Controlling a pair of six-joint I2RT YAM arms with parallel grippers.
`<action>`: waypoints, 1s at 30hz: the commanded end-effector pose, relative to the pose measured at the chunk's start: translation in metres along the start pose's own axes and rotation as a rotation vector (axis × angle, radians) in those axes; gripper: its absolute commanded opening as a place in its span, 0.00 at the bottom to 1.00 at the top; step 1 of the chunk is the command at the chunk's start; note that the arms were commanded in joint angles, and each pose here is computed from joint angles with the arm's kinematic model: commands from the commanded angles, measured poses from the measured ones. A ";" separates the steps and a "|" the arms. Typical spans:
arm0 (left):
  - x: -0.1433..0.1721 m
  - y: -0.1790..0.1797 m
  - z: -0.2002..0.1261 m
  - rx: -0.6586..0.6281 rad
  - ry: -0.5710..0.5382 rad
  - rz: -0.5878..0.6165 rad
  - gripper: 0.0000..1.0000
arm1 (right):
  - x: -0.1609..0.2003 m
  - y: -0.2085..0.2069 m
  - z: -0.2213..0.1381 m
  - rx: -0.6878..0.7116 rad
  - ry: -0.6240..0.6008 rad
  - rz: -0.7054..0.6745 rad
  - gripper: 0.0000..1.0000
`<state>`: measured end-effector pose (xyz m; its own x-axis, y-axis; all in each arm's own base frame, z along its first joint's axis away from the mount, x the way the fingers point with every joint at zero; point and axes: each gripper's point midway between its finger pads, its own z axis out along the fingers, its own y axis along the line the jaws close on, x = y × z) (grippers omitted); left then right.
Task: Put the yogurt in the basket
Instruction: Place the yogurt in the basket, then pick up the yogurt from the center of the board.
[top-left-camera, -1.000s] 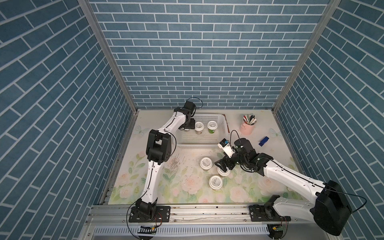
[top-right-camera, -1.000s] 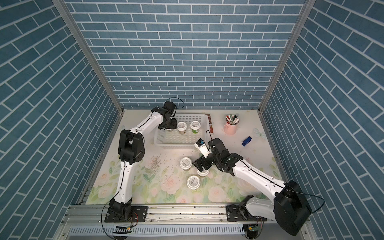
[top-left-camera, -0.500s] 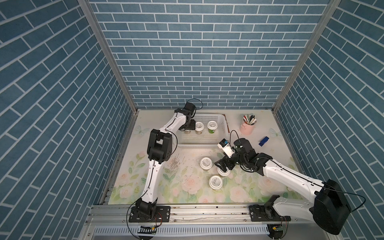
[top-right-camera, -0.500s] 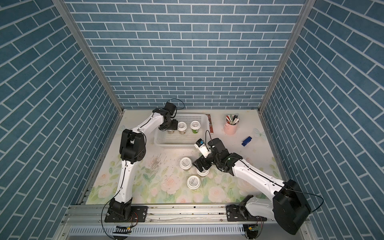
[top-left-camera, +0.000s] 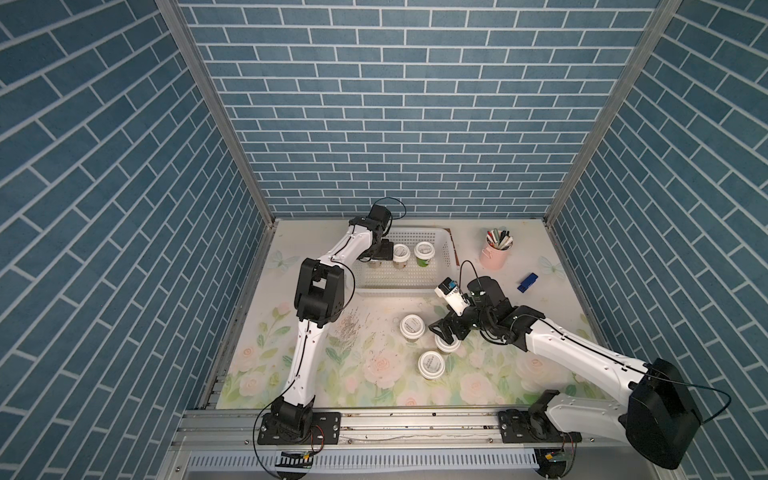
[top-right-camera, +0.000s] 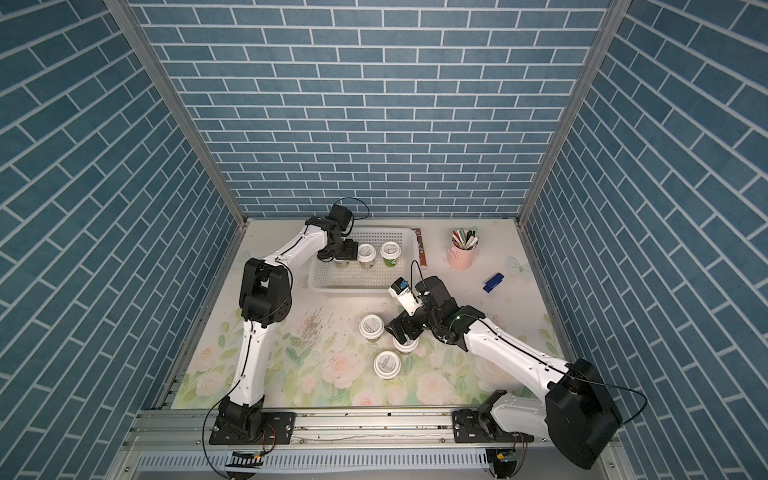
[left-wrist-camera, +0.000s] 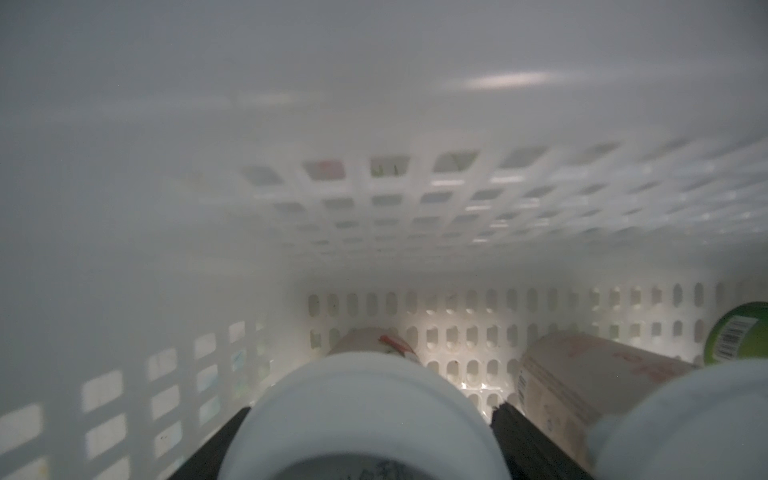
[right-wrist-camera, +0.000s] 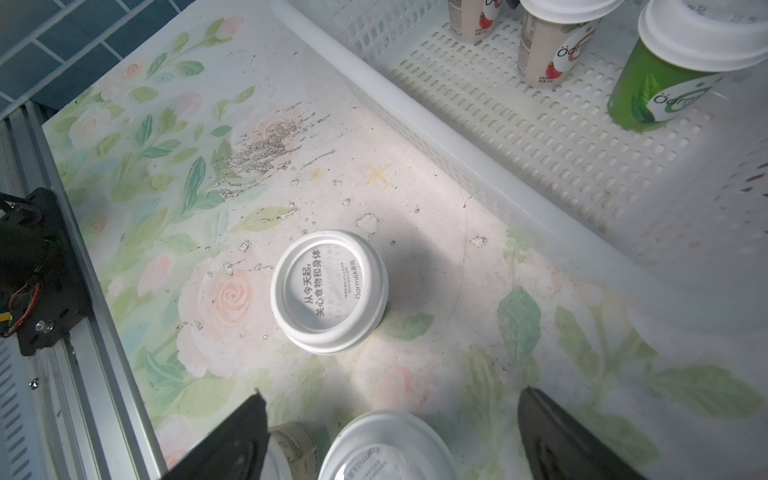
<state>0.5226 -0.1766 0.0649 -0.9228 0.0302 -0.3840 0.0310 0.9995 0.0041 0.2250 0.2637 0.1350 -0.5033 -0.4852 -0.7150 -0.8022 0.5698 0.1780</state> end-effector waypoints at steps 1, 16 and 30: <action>-0.011 0.005 -0.022 -0.001 -0.031 -0.010 0.97 | -0.007 0.003 -0.001 -0.015 -0.006 -0.033 0.96; -0.037 -0.003 -0.080 0.070 -0.144 -0.028 1.00 | -0.007 0.004 -0.001 -0.020 -0.008 -0.032 0.96; -0.029 -0.040 -0.209 0.173 -0.334 0.049 1.00 | -0.014 -0.009 -0.018 0.085 -0.050 0.021 0.96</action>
<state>0.4921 -0.2061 0.2526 -0.7535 0.0070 -0.6574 0.1197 0.9847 -0.1266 0.2286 0.2597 0.1406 -0.4976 -0.4737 -0.7266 -0.7910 0.5916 0.1560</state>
